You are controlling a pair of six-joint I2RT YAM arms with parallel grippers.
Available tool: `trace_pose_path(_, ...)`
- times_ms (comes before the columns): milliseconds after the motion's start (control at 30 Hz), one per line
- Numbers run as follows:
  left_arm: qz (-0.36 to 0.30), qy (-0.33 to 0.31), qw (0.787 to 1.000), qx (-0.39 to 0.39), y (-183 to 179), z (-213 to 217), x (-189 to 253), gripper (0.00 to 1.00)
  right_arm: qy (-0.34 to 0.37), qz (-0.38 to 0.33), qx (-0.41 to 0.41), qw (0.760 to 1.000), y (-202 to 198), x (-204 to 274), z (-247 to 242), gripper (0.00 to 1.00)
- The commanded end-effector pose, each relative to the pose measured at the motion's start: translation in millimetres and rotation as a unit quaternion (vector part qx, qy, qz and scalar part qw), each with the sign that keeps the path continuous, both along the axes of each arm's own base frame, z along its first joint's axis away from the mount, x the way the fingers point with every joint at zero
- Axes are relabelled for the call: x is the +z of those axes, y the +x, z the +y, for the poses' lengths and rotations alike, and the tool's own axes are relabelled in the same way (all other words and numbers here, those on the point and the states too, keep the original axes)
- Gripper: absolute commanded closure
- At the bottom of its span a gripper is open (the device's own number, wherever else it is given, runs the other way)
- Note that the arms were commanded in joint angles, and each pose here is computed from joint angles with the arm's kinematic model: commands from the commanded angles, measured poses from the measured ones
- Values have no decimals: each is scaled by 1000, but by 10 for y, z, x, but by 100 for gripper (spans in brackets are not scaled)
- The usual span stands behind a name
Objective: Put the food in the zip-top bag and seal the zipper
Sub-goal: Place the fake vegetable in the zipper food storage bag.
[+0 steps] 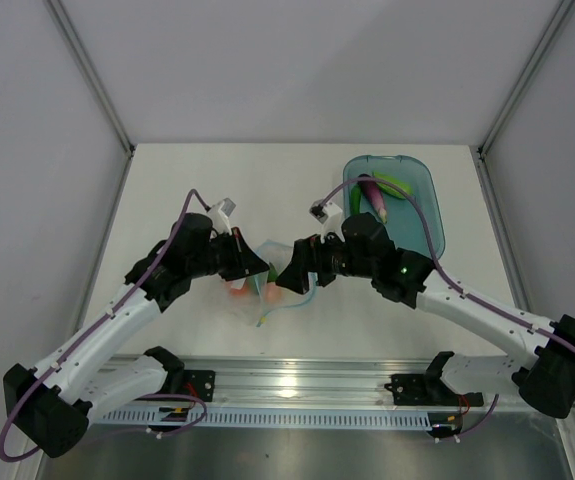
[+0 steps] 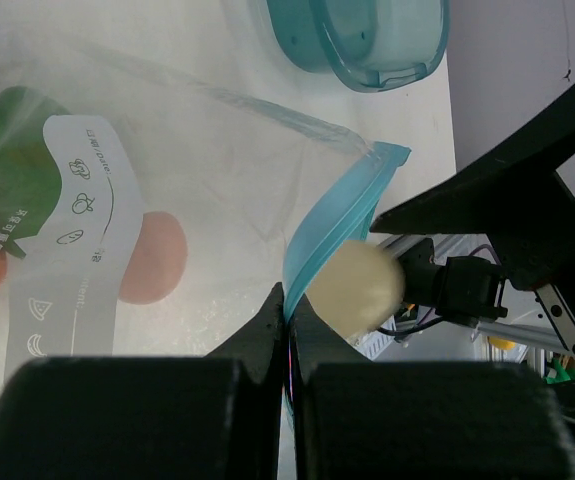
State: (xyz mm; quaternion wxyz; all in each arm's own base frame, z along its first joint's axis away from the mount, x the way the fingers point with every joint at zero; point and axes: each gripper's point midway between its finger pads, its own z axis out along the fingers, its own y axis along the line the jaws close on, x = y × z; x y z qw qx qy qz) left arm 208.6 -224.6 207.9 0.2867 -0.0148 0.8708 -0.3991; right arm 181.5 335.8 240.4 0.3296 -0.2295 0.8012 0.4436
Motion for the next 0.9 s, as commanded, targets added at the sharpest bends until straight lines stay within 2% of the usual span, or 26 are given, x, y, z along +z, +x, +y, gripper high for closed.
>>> trace_pose_path(0, -29, -18, 999, -2, 39, -10, 231, 99, 11, -20, 3, 1000, 38, 117, 66, 2)
trace_pose_path(233, -27, -18, 999, -4, 34, -12, 214, 99, 8, -38, -19, 999, 110, 210, 12, 1)
trace_pose_path(467, -25, -16, 1000, -4, 34, -10, 193, 99, -10, -70, -91, 993, 360, 362, -216, 1)
trace_pose_path(733, -25, -19, 999, -6, 16, -10, 186, 99, 7, -54, -243, 968, 1079, 530, -856, 2)
trace_pose_path(867, -26, -19, 999, -5, -2, 6, 177, 99, -5, -41, -342, 939, 1570, 478, -1373, 5)
